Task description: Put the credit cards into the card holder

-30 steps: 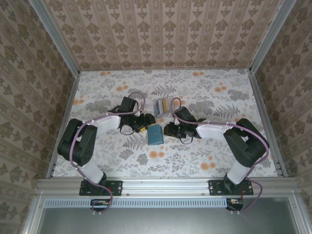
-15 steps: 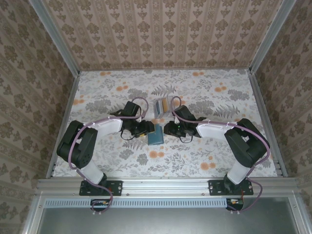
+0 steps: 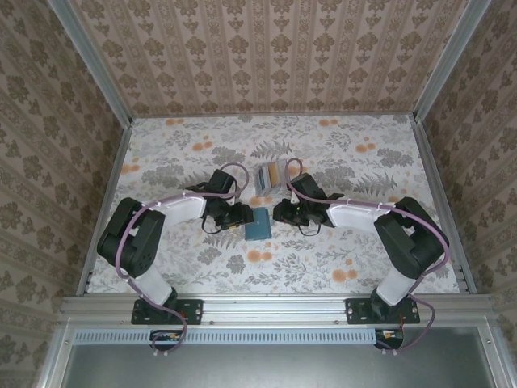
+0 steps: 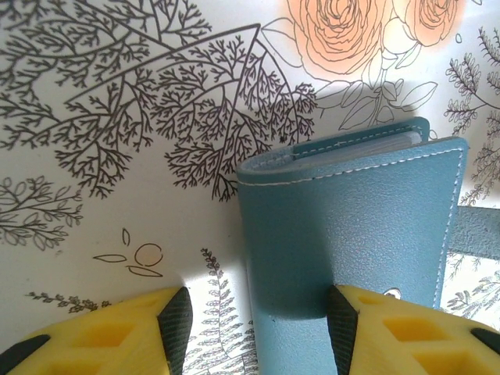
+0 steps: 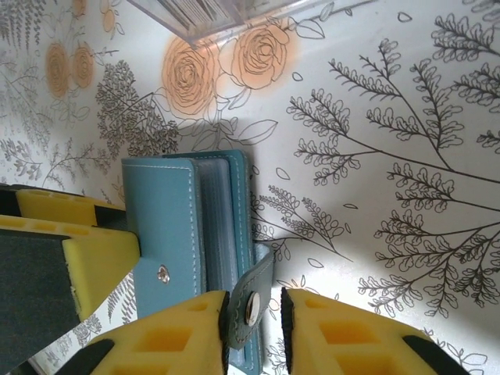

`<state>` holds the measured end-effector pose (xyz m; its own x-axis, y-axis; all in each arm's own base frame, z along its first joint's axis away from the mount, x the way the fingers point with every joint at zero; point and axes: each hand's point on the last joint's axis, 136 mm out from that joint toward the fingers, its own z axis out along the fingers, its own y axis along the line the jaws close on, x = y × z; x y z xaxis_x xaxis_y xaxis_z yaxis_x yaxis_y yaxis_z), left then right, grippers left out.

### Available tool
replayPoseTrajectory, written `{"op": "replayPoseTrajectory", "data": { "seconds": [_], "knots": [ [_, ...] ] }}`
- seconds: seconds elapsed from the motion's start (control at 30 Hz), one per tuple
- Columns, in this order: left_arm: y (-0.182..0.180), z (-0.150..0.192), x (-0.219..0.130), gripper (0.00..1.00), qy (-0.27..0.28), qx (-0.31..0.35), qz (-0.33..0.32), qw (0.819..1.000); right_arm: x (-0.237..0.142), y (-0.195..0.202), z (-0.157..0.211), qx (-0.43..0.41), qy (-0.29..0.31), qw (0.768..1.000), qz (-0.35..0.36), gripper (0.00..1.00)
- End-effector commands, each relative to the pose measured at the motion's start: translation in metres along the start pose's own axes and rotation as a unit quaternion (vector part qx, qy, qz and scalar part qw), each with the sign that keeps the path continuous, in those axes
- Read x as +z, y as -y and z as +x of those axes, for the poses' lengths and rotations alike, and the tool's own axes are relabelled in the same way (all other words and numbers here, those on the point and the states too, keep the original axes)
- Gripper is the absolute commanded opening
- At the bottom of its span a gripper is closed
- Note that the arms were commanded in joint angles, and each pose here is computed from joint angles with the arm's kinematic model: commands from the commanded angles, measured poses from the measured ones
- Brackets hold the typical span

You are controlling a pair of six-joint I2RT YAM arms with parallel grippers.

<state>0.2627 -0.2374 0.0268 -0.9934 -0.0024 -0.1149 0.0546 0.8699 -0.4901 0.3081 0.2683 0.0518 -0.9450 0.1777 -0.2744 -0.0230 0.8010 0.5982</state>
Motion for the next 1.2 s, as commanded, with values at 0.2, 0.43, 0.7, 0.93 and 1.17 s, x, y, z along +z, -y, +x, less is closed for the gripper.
{"op": "replayPoseTrajectory", "data": {
  "seconds": [0.2, 0.43, 0.7, 0.93, 1.17],
  "knots": [
    [-0.014, 0.008, 0.015, 0.53, -0.022, -0.002, -0.032, 0.999, -0.008, -0.006, -0.001, -0.004, 0.008, 1.0, -0.019, 0.1],
    [-0.015, 0.011, 0.018, 0.53, -0.026, -0.01, -0.028, 0.999, -0.004, -0.008, 0.002, -0.005, -0.002, 0.999, -0.032, 0.06],
    [-0.01, 0.014, 0.025, 0.53, -0.035, -0.04, 0.007, 0.999, 0.011, -0.031, 0.018, -0.029, -0.057, 0.995, -0.074, 0.0],
    [-0.012, 0.013, 0.025, 0.53, -0.033, -0.058, 0.025, 0.997, 0.025, -0.034, 0.029, -0.06, -0.096, 0.992, -0.06, 0.02],
    [-0.008, 0.011, 0.024, 0.52, -0.037, -0.057, 0.035, 0.997, 0.029, -0.038, 0.027, -0.065, -0.105, 0.991, -0.056, 0.13]
  ]
}}
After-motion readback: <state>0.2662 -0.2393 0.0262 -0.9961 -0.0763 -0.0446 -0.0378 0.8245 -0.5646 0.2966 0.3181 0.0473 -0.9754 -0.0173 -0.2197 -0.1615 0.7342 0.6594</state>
